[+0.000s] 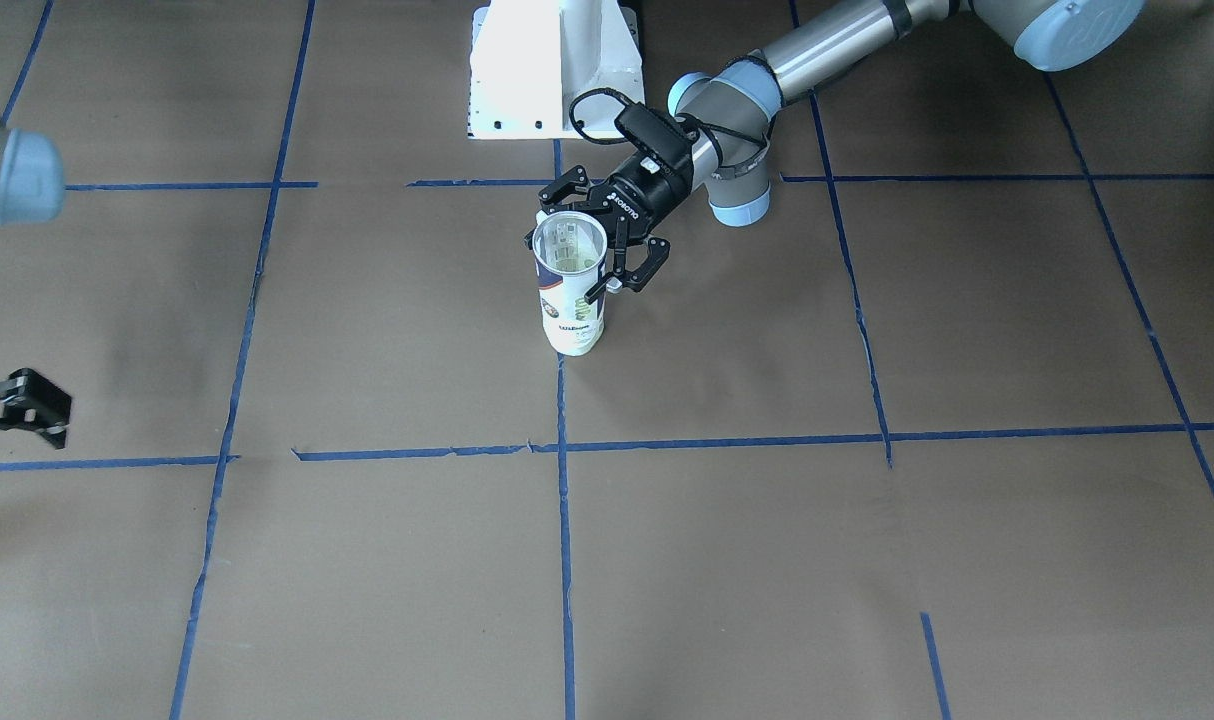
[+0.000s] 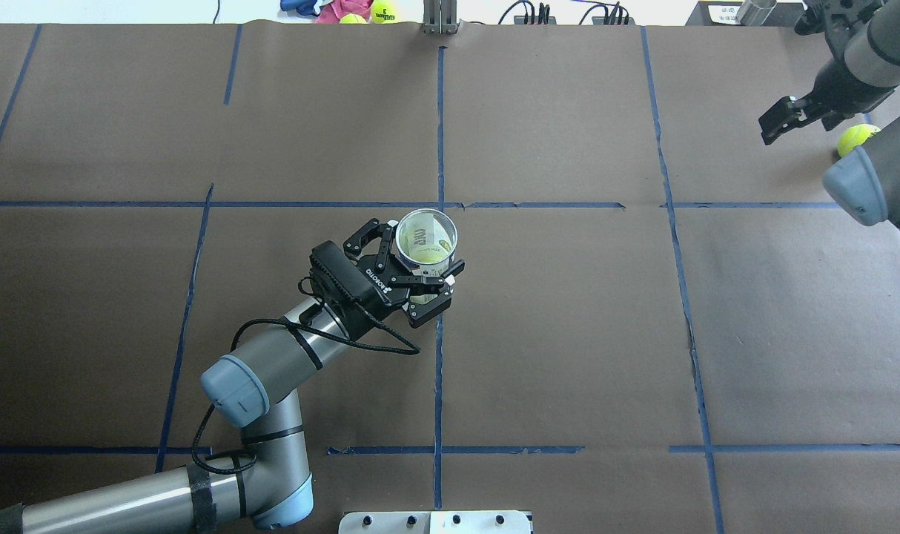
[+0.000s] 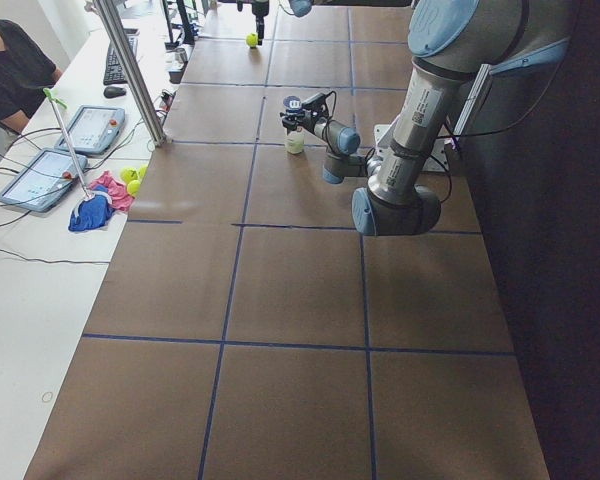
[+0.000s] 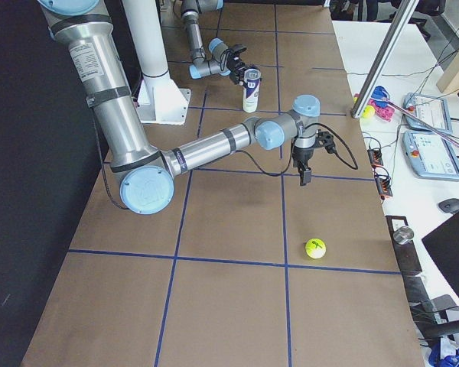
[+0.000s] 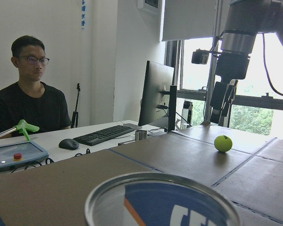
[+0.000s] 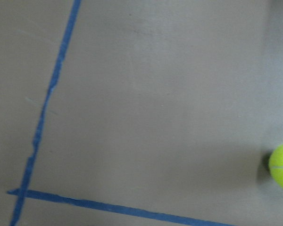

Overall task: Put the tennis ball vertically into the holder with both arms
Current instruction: 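Move the right gripper to the farther tennis ball and grasp it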

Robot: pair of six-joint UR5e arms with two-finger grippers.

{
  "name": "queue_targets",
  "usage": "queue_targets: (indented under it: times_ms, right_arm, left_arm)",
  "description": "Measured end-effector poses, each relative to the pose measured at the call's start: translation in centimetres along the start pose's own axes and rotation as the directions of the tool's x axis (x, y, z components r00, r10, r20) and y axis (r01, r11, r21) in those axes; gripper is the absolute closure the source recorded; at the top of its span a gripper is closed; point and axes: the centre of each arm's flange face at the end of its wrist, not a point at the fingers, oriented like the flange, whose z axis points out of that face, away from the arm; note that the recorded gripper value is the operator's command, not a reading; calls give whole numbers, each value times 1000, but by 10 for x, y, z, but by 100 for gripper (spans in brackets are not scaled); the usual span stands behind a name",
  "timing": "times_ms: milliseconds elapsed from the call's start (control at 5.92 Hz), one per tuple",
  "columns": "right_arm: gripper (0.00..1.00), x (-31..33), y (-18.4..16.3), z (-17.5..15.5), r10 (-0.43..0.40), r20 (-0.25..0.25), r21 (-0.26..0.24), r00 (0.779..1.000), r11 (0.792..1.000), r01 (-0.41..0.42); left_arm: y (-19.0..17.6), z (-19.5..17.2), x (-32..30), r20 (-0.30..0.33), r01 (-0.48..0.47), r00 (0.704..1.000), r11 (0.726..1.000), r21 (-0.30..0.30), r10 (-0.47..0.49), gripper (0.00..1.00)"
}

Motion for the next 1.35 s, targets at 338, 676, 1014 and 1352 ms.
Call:
queue_targets:
  times_ms: [338, 676, 1014, 1352]
  right_arm:
    - [2, 77, 1, 45, -43, -40, -65, 998, 997, 41]
    - [2, 122, 0, 90, -92, -59, -52, 994, 995, 89]
    - [3, 139, -2, 101, -123, -125, -57, 984, 991, 117]
    - [3, 145, -4, 111, -129, -171, -72, 977, 990, 118]
  left_arm:
    - [0, 0, 0, -1, 0, 1000, 1000, 0, 0, 1]
    - [0, 0, 2, -3, 2, 1000, 1000, 0, -2, 1]
    - [0, 0, 3, -3, 3, 1000, 1000, 1, -3, 1]
    - [0, 0, 3, -4, 3, 1000, 1000, 0, -3, 1]
